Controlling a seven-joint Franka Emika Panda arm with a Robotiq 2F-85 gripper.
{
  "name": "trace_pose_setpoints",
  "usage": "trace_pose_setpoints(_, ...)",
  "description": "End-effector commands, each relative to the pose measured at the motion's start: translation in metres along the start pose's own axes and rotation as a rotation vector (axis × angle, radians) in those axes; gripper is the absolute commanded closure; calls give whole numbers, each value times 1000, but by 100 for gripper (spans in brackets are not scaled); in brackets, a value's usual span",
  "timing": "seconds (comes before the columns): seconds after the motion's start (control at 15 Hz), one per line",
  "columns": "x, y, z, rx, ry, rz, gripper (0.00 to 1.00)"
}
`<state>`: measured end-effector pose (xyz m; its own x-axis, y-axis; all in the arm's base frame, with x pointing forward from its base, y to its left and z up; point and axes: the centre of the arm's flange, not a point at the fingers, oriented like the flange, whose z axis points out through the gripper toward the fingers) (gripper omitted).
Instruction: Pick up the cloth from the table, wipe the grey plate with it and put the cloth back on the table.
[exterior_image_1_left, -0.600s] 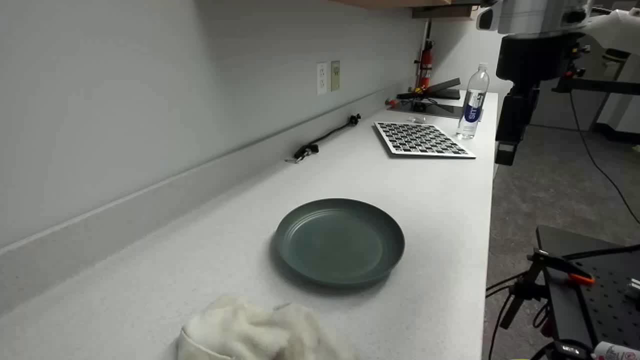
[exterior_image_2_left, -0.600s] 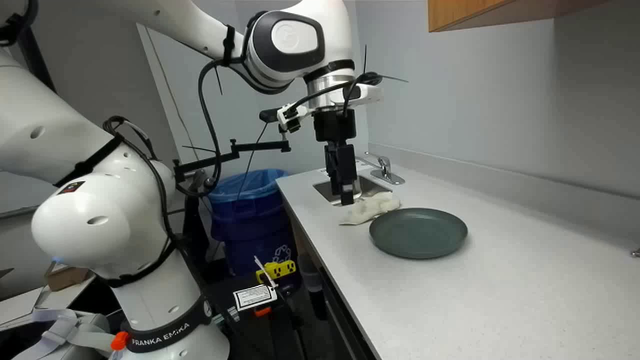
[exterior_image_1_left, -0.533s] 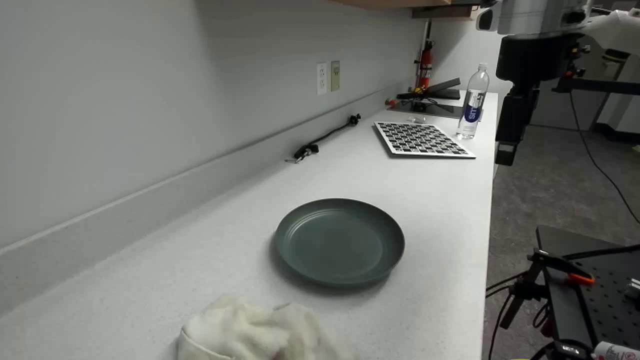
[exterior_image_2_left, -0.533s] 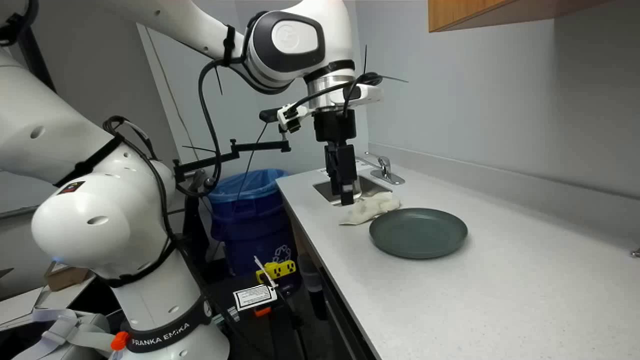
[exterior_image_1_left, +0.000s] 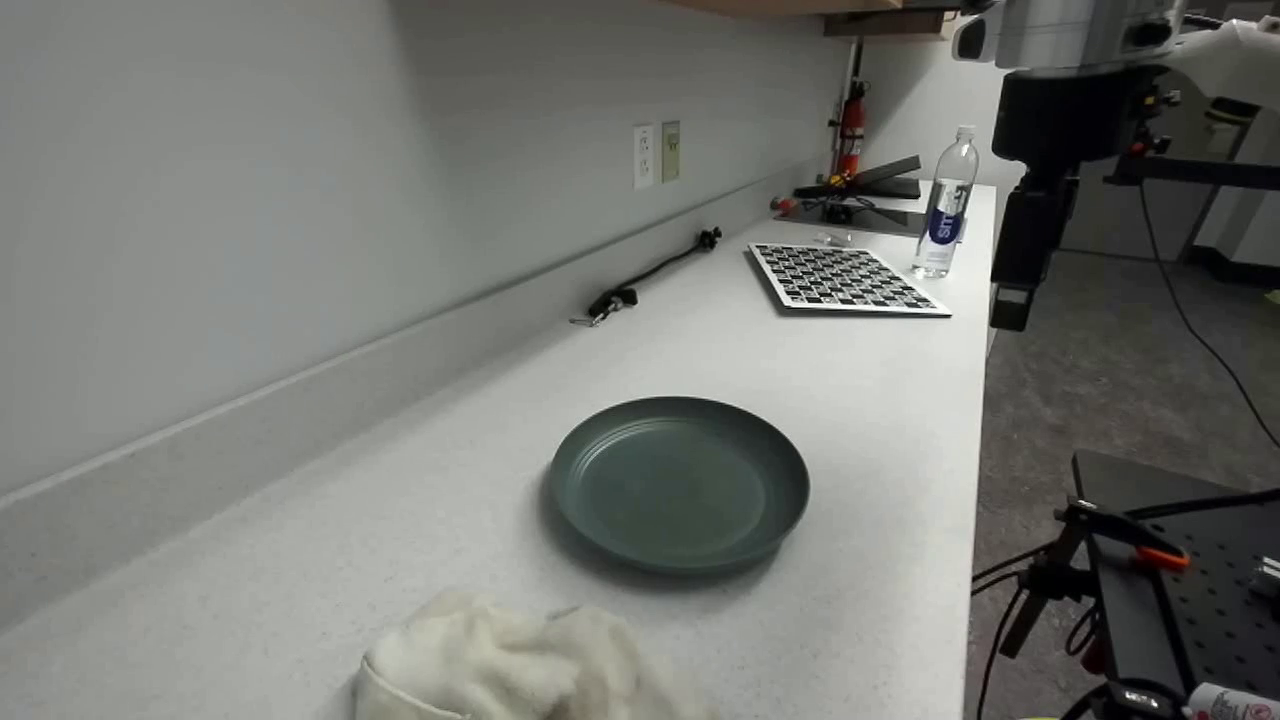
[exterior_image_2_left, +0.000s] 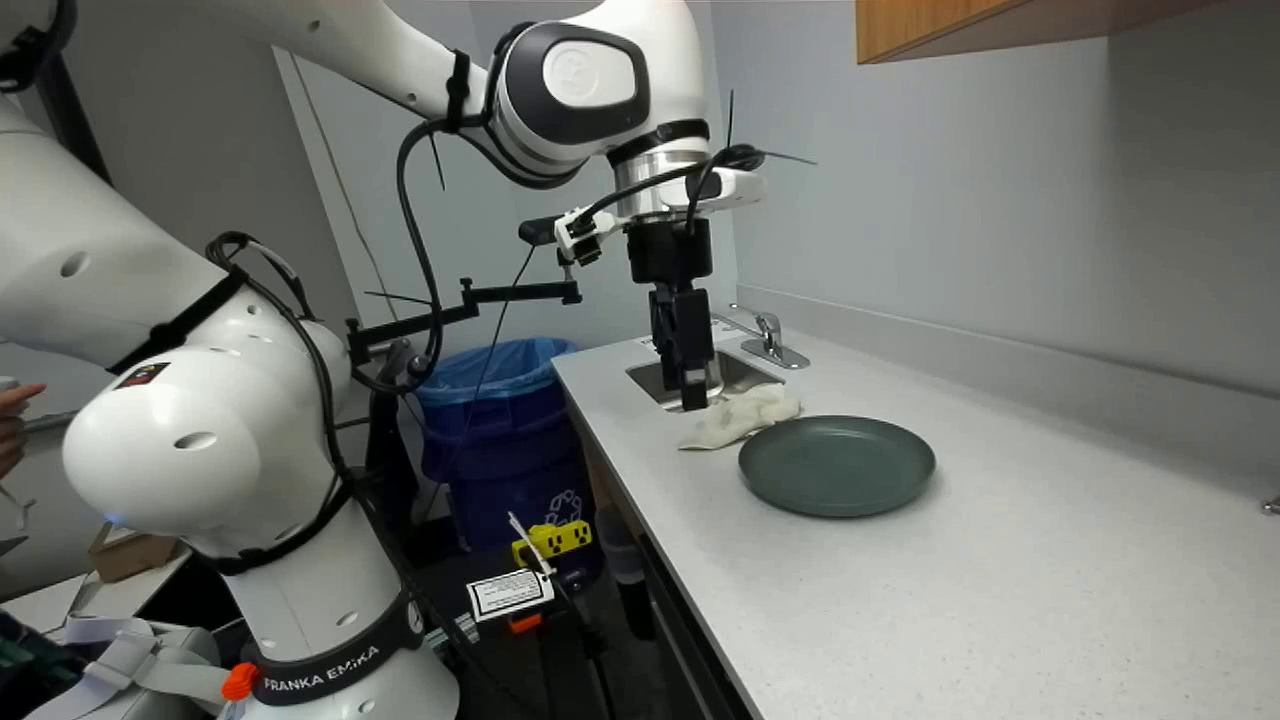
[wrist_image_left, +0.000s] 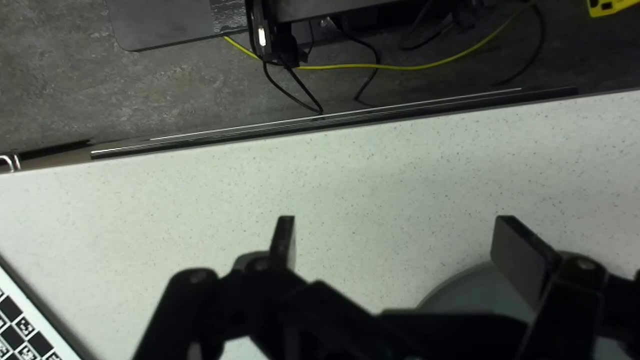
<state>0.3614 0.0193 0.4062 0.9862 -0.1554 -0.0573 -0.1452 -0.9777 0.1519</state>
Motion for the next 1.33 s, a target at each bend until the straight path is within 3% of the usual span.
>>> trace_pose_setpoints(0.0, 0, 0, 0, 0, 0, 0, 0)
trace_pose_setpoints(1.0, 1, 1, 0, 12, 6, -31, 0)
trace_pose_setpoints(1.07, 45, -29, 27, 0, 13, -34, 0)
trace_pose_setpoints(1.27, 59, -65, 35, 12, 34, -91, 0)
